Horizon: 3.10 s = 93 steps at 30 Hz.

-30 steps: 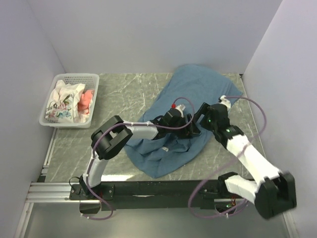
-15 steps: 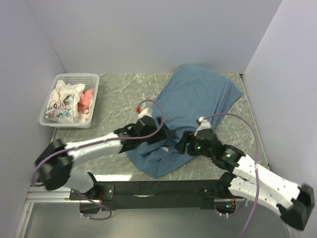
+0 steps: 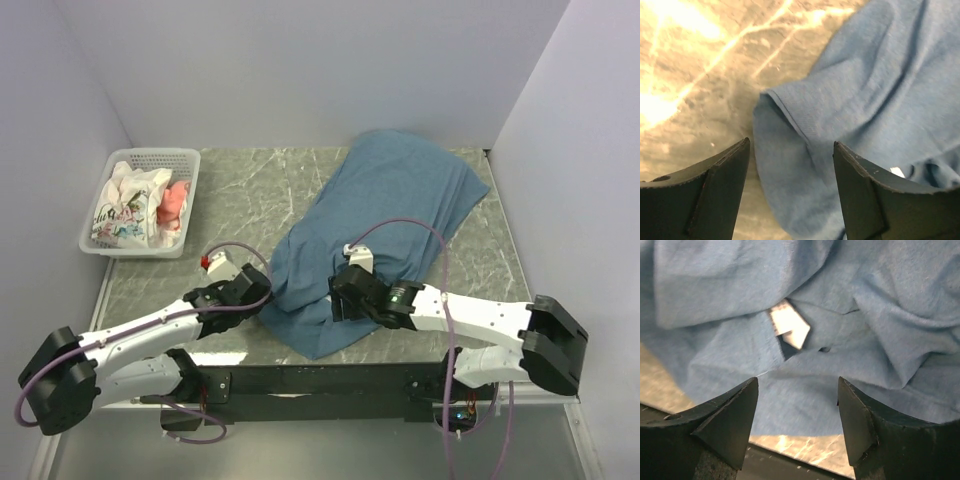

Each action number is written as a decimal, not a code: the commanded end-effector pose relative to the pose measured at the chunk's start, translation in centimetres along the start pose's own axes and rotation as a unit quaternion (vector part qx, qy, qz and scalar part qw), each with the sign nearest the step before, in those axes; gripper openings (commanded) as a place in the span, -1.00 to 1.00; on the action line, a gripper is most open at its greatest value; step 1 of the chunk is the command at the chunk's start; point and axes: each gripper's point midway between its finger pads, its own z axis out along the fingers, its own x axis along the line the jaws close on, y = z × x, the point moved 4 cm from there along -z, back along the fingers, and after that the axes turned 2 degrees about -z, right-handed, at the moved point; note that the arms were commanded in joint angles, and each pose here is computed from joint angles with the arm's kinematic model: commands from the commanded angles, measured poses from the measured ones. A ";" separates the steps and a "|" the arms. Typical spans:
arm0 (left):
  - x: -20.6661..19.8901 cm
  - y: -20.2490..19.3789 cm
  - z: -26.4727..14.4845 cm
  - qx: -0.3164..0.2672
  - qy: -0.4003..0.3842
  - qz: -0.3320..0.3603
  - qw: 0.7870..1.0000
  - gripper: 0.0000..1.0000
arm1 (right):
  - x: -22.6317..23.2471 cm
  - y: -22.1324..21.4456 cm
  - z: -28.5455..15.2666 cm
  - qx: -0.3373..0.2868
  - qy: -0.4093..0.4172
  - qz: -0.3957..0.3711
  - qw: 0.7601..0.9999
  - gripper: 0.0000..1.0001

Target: Put the pillow into the pillowcase

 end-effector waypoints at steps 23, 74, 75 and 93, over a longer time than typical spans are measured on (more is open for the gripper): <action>-4.3 1.0 1.3 -0.013 -0.011 0.072 0.997 0.31 | 0.4 -0.9 1.2 0.029 -0.005 -0.046 0.999 -0.79; -2.7 11.4 2.2 -0.072 0.049 0.096 0.992 -0.98 | -2.7 -9.3 -4.8 0.050 0.102 0.061 0.992 -0.84; -2.1 13.6 2.2 -0.085 0.052 0.061 0.993 -0.98 | -2.8 -9.4 -4.9 0.049 0.101 0.064 0.992 -0.85; -0.6 21.2 2.9 -0.084 0.006 -0.057 0.995 -0.98 | 2.7 -11.9 -7.4 0.052 0.229 0.063 0.970 -1.00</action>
